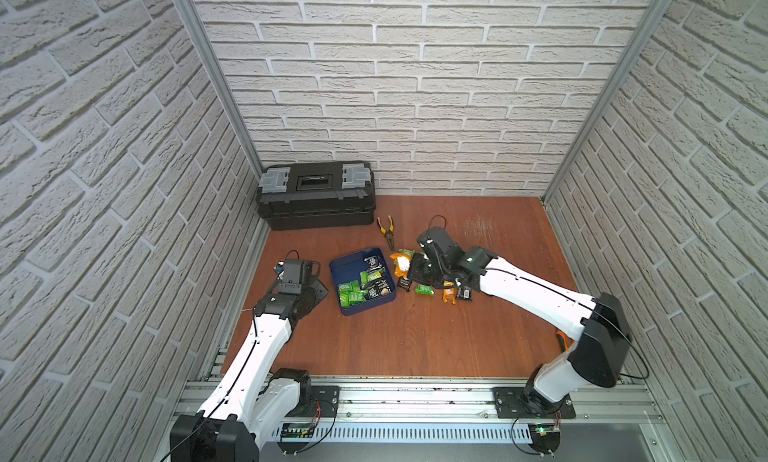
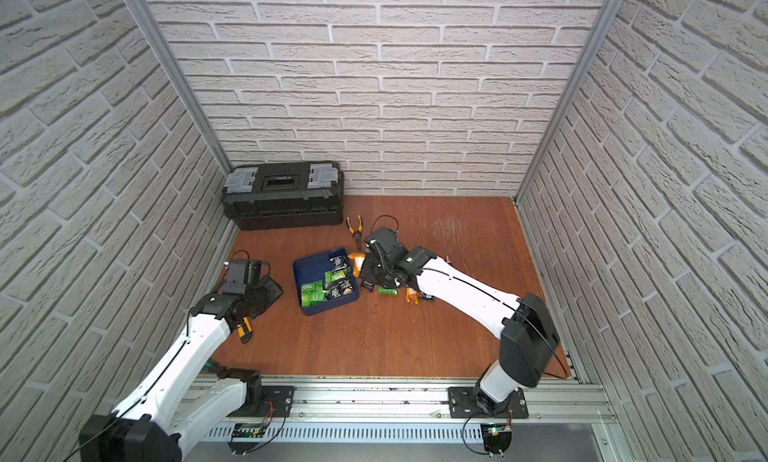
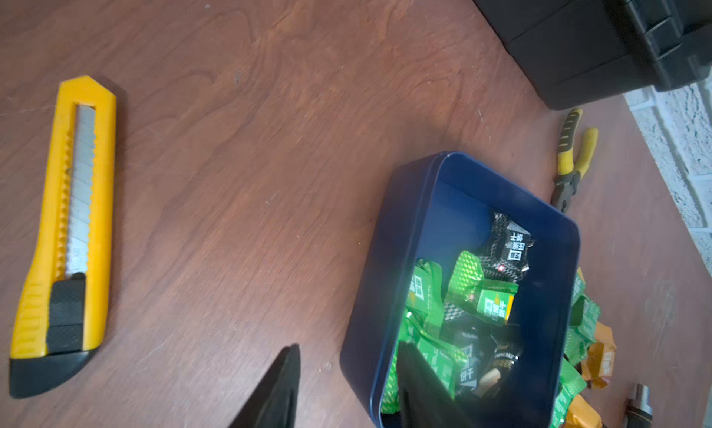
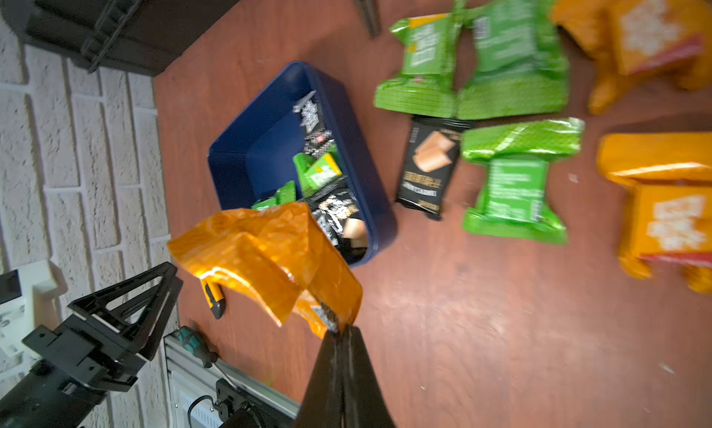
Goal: Take the cookies out of the storage box
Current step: Place the cookie at the center of the board.
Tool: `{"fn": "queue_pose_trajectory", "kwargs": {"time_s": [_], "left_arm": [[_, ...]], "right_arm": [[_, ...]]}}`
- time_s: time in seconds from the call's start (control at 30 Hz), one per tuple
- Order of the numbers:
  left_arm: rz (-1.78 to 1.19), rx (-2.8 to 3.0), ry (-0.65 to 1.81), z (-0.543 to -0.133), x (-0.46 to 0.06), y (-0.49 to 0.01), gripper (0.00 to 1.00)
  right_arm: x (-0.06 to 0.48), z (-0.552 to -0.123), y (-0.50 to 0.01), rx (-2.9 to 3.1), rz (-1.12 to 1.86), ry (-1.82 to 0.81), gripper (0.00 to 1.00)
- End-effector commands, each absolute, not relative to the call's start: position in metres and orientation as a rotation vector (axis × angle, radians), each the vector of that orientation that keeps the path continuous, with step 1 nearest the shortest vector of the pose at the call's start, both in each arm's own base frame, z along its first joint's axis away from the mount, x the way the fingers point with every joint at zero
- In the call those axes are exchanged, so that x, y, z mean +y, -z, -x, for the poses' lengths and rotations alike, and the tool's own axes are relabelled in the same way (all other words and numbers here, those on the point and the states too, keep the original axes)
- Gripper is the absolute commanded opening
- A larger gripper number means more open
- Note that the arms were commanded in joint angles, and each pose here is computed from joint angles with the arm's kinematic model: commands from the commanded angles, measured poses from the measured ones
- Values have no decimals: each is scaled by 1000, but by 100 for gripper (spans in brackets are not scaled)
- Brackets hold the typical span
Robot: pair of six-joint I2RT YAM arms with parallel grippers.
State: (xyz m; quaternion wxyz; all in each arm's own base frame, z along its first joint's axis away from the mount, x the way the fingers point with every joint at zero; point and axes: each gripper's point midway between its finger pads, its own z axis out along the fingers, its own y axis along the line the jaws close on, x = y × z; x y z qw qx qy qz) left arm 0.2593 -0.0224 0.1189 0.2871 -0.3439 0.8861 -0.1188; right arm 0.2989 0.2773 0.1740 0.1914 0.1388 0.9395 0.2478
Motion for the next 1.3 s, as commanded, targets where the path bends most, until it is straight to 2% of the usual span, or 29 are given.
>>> {"fn": "queue_pose_trajectory", "kwargs": {"time_s": [0.0,0.3,0.5,0.83,1.0,1.03,1.17,1.27], "left_arm": [[875,2330,350,-266,-26,-125,50],[893,2365,388,-272,-34,-117,51],[907,2395,345,-268,-31,-112,50],[921,2403,320,-265,-30,-110,49],[933,2386,301,-265,-27,-113,49],[938,2384,301,-265,-26,-113,49],[938,2377,302,-265,-26,-114,50],[936,2374,300,-264,-25,-114,50]], "right_arm": [[249,-279,-163,2656,-527,-661,2],[189,-241,-112,2737,-709,-582,2],[176,-233,-71,2793,-794,-573,2],[159,-222,-39,2878,-832,-505,3],[149,-218,-42,2878,-820,-435,13],[147,-218,-44,2878,-819,-423,17],[138,-218,-62,2865,-780,-355,41],[133,-228,-90,2829,-689,-318,47]]}}
